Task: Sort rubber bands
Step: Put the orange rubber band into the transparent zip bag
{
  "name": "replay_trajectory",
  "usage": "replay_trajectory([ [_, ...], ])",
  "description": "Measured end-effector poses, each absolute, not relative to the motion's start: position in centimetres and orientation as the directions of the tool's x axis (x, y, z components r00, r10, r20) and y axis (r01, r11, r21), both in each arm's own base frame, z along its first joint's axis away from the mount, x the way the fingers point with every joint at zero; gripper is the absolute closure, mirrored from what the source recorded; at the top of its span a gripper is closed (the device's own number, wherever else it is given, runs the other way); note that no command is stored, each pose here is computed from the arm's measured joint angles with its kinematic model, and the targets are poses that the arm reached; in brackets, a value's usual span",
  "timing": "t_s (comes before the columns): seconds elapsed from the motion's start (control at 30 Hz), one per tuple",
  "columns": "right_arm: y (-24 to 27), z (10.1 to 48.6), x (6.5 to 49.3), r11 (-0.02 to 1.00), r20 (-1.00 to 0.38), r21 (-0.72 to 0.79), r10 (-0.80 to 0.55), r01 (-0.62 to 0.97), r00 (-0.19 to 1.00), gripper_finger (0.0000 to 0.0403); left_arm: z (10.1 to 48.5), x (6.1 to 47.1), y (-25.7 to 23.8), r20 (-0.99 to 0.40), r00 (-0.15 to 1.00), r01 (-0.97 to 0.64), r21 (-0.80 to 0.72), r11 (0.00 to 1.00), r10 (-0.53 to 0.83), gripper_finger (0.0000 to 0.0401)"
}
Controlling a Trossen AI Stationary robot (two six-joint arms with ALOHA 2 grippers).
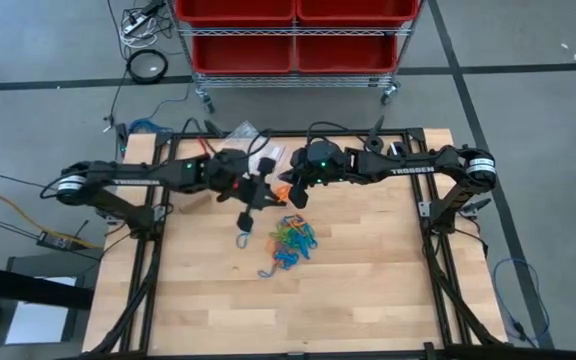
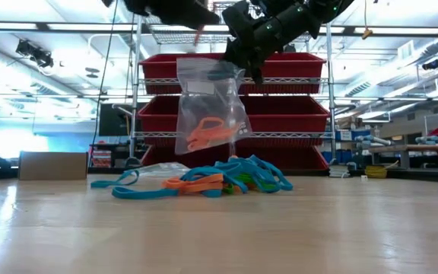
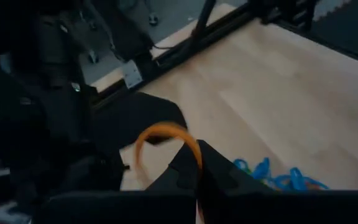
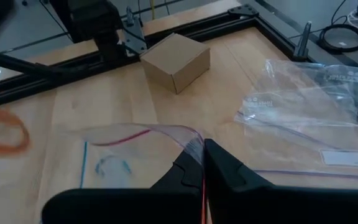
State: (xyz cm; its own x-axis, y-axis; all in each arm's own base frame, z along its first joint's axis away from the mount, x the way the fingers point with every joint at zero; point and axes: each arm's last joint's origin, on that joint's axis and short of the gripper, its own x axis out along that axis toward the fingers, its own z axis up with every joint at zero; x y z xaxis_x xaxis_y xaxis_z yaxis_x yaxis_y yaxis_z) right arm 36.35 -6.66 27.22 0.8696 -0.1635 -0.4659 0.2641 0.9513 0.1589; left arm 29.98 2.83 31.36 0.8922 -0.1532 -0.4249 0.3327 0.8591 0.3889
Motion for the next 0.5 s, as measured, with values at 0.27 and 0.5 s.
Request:
replay_trajectory([
  [0.27,-6.5,27.2,36.4,0.952,-0.472,0.159,-0.159,0.261,0.867,0.0403,29.9,30.6,3.8,-0.455,0.848,0.427,0.286,0.858,-0.271,0.0360],
  [0.5,-6.4,27.2,36.4,0.953,-0.463,0.176,-0.141,0.247,0.875,0.0403,29.8,30.6,4.3,-0.475,0.857,0.377,0.314,0.871,-0.200,0.0285],
])
